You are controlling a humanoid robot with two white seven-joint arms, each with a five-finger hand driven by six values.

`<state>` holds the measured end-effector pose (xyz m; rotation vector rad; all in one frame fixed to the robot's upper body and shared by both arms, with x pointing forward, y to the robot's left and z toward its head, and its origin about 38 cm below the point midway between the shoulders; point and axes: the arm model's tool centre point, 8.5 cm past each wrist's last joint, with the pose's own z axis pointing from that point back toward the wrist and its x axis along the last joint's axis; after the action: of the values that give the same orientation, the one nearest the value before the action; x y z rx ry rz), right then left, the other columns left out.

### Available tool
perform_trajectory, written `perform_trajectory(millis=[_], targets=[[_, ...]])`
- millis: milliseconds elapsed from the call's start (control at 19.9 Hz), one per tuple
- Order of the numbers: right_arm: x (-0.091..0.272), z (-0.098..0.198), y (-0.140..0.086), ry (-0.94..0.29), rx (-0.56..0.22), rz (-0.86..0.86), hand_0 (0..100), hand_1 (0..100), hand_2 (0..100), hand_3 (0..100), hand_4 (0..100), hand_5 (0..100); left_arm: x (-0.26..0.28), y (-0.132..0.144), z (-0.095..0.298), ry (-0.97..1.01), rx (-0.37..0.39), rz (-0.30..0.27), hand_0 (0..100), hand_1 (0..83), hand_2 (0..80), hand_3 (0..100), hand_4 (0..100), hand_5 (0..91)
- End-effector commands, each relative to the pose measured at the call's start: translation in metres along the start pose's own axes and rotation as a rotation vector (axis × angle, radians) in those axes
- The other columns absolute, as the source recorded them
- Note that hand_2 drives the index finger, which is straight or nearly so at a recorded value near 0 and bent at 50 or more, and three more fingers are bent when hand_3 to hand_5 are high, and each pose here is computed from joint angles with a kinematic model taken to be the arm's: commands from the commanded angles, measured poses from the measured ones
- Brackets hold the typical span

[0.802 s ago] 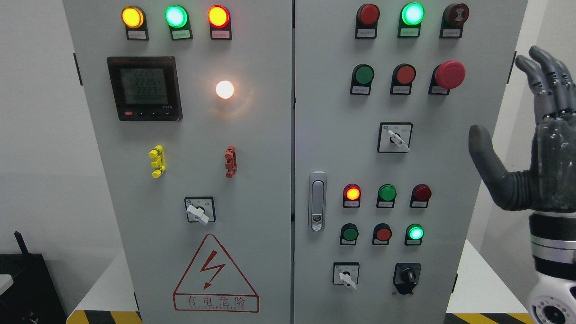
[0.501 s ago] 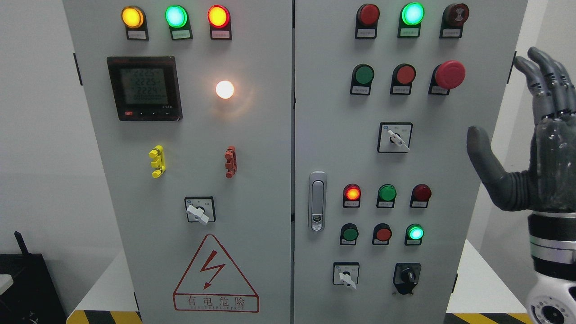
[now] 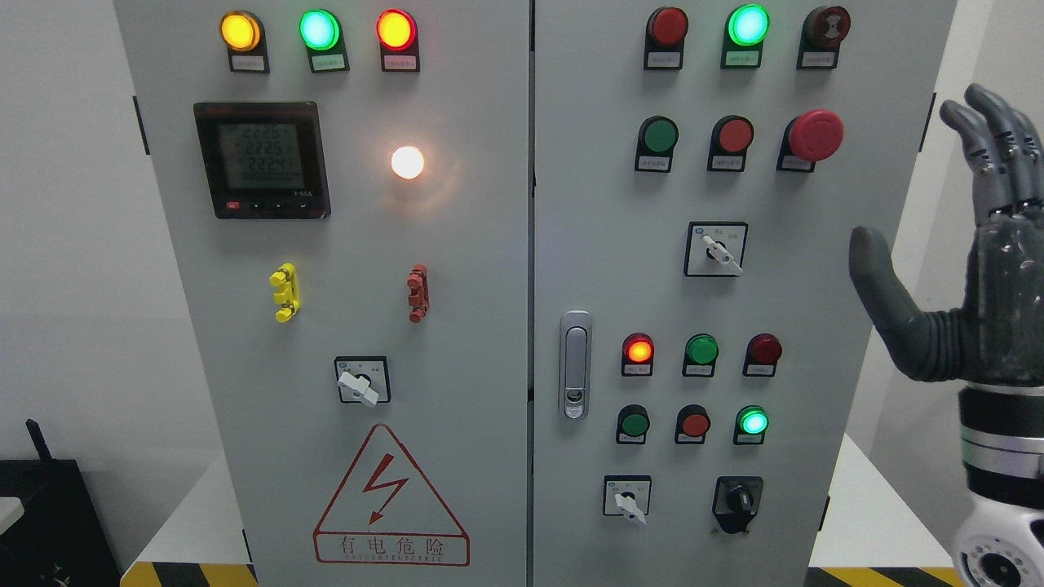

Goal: Rotate and turn off gray switch
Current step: 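Move the raised right hand toward the upper gray rotary switch, then bring the right hand's fingers up to the gray rotary switch knob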

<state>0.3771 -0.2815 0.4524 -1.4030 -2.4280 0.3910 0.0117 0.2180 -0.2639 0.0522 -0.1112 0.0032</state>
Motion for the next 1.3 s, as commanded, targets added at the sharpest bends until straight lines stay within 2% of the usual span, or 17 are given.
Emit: perform_trajectory(millis=[0, 50, 100, 201, 251, 351, 401, 652, 802, 1253], targets=[[-0.003, 0.002, 0.004, 0.013, 0.005, -0.008, 31, 27, 13, 58, 54, 58, 0.014, 0.001, -0.002, -0.033, 0.007, 0.028, 12, 38.9, 0.0, 0, 0, 0.0], [-0.002, 0.003, 0.006, 0.018, 0.005, -0.015, 31, 28, 14, 59, 56, 60, 0.014, 0.0, -0.001, -0.033, 0.006, 0.029, 12, 38.9, 0.0, 0, 0, 0.0], [-0.002, 0.003, 0.007, 0.023, 0.005, -0.02, 30, 30, 19, 62, 65, 72, 0.014, 0.0, -0.001, -0.033, 0.006, 0.029, 12, 38.9, 0.0, 0, 0, 0.0], [-0.003, 0.004, 0.008, 0.041, 0.007, -0.022, 30, 32, 21, 63, 67, 77, 0.014, 0.0, -0.001, -0.033, 0.006, 0.029, 12, 38.9, 0.0, 0, 0, 0.0], [-0.003, 0.004, 0.01, 0.06, 0.009, -0.029, 31, 34, 24, 64, 72, 85, 0.014, 0.0, -0.001, -0.033, 0.006, 0.029, 12, 38.9, 0.0, 0, 0, 0.0], [-0.005, 0.004, 0.013, 0.099, 0.008, -0.04, 30, 35, 26, 66, 76, 91, 0.014, 0.0, -0.001, -0.033, 0.006, 0.029, 12, 38.9, 0.0, 0, 0, 0.0], [-0.005, 0.004, 0.014, 0.109, 0.008, -0.046, 30, 35, 28, 70, 82, 98, 0.014, 0.001, -0.002, -0.033, 0.007, 0.028, 12, 38.9, 0.0, 0, 0, 0.0], [-0.004, 0.022, 0.026, 0.134, 0.053, -0.06, 28, 33, 30, 79, 90, 100, 0.014, 0.0, -0.001, -0.033, 0.006, 0.029, 12, 38.9, 0.0, 0, 0, 0.0], [-0.001, 0.031, 0.036, 0.148, 0.086, -0.078, 26, 32, 32, 86, 92, 100, 0.014, 0.0, -0.001, -0.033, 0.006, 0.029, 12, 38.9, 0.0, 0, 0, 0.0], [0.022, 0.034, 0.064, 0.197, 0.141, -0.155, 20, 34, 34, 91, 97, 100, 0.014, 0.001, -0.002, -0.033, 0.007, 0.028, 12, 38.9, 0.0, 0, 0, 0.0]])
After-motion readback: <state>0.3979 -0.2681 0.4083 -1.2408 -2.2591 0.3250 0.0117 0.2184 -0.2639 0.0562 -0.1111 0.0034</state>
